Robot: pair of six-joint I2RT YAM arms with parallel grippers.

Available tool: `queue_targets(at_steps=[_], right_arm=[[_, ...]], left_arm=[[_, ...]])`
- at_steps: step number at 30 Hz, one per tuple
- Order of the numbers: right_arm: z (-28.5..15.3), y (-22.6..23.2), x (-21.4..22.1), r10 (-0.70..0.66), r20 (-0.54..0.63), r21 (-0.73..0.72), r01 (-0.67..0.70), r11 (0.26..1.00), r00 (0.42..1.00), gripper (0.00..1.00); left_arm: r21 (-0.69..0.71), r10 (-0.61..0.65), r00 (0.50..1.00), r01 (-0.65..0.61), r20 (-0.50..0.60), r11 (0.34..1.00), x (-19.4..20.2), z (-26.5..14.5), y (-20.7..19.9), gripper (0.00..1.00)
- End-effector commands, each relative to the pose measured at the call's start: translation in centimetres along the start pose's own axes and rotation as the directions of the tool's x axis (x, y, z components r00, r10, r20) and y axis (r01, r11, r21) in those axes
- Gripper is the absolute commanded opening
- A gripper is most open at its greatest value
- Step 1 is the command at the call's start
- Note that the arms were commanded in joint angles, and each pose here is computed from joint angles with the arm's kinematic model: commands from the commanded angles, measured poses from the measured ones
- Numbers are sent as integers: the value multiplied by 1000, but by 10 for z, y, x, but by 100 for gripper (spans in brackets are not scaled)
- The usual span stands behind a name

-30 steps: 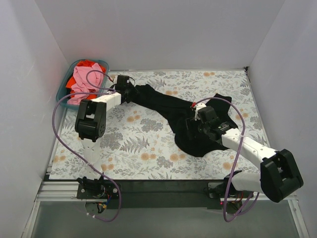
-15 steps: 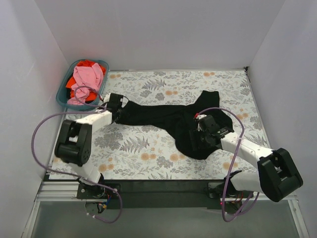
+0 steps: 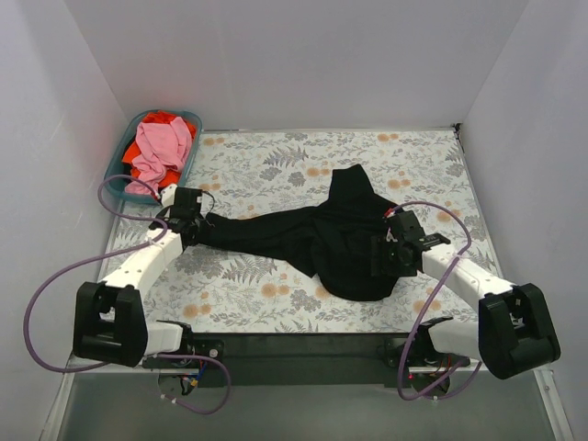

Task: Fold and stack the t-shirts
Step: Flatten the tshirt out

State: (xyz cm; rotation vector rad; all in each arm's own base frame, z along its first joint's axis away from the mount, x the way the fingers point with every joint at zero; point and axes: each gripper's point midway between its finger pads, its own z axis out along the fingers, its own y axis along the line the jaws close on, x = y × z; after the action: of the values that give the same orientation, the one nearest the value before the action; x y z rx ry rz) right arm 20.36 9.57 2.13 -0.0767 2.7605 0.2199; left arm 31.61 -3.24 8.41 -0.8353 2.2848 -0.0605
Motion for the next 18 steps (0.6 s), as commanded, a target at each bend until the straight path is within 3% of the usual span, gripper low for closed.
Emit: queue_targets(at_steps=[1, 4, 5, 9, 18], right_arm=[[-4, -8, 8, 49, -26, -3, -49, 999, 998, 78], [-14, -6, -6, 36, 40, -13, -35, 999, 999, 77], [-18, -5, -12, 17, 55, -11, -17, 1000, 998, 77], [-33, 1, -33, -26, 118, -9, 27, 1000, 993, 77], [-42, 39, -52, -112, 150, -70, 124, 990, 982, 76]], left_arm=[[21, -5, 1000, 5, 0, 1000, -12, -12, -10, 2], [-21, -8, 999, 9, 34, 1000, -13, -24, 8, 17], [-24, -11, 999, 12, 50, 1000, -15, -29, 12, 30], [54, -43, 992, 36, 120, 998, -27, -56, 10, 58], [49, -120, 993, 120, 0, 992, 10, -32, 12, 60]])
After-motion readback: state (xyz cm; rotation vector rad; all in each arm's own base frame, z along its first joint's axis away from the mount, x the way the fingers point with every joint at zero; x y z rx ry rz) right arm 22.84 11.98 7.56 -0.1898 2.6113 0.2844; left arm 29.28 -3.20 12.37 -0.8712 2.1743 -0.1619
